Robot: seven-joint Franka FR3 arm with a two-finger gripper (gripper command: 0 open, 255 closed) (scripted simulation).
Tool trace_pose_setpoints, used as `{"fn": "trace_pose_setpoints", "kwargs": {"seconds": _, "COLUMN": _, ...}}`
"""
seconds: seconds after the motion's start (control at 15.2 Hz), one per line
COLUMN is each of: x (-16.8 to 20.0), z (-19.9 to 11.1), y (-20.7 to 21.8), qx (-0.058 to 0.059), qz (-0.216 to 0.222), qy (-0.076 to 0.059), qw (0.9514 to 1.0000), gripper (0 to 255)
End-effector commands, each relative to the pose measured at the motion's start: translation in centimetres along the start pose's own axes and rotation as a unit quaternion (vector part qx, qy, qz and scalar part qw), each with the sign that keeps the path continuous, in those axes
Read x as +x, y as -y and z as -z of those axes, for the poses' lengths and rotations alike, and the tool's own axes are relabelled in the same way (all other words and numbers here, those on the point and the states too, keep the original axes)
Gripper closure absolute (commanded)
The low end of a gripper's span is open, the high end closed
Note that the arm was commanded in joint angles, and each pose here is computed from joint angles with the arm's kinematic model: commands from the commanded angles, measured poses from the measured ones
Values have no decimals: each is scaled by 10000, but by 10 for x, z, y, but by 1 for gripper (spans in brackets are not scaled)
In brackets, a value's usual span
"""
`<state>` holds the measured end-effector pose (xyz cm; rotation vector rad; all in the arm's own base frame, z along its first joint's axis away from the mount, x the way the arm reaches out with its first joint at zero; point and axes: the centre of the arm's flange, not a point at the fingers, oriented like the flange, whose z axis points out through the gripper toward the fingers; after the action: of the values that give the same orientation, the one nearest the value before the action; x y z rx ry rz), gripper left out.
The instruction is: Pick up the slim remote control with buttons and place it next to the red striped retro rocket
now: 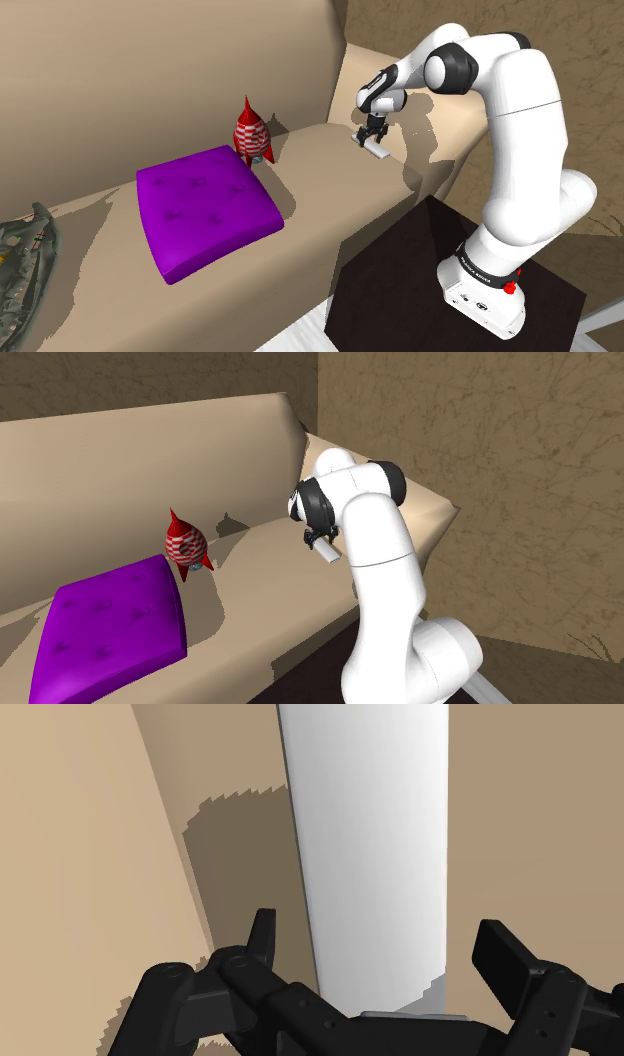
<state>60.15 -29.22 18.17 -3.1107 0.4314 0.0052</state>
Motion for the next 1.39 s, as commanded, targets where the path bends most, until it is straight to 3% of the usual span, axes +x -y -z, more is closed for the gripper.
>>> {"fn": "trace_pose_setpoints", "kwargs": {"seconds": 0.0, "x": 0, "z": -1, "y": 0, "qx": 0, "qz": 0, "qy": -2, "qw": 10000, "gripper": 0}}
{"fn": "trace_pose_setpoints", "kwargs": {"seconds": 0.26, "x": 0, "z": -1, "y": 0, "qx": 0, "qz": 0, "qy": -2, "qw": 10000, "gripper": 0}}
{"fn": "trace_pose_setpoints", "kwargs": {"seconds": 0.33, "x": 0, "z": -1, "y": 0, "qx": 0, "qz": 0, "qy": -2, "qw": 10000, "gripper": 255}}
{"fn": "trace_pose_setpoints", "kwargs": {"seconds": 0.92, "x": 0, "z": -1, "y": 0, "qx": 0, "qz": 0, "qy": -2, "qw": 10000, "gripper": 255}}
{"fn": "trace_pose_setpoints", "kwargs": {"seconds": 1.32, "x": 0, "z": 31, "y": 0, "qx": 0, "qz": 0, "qy": -2, "qw": 10000, "gripper": 255}}
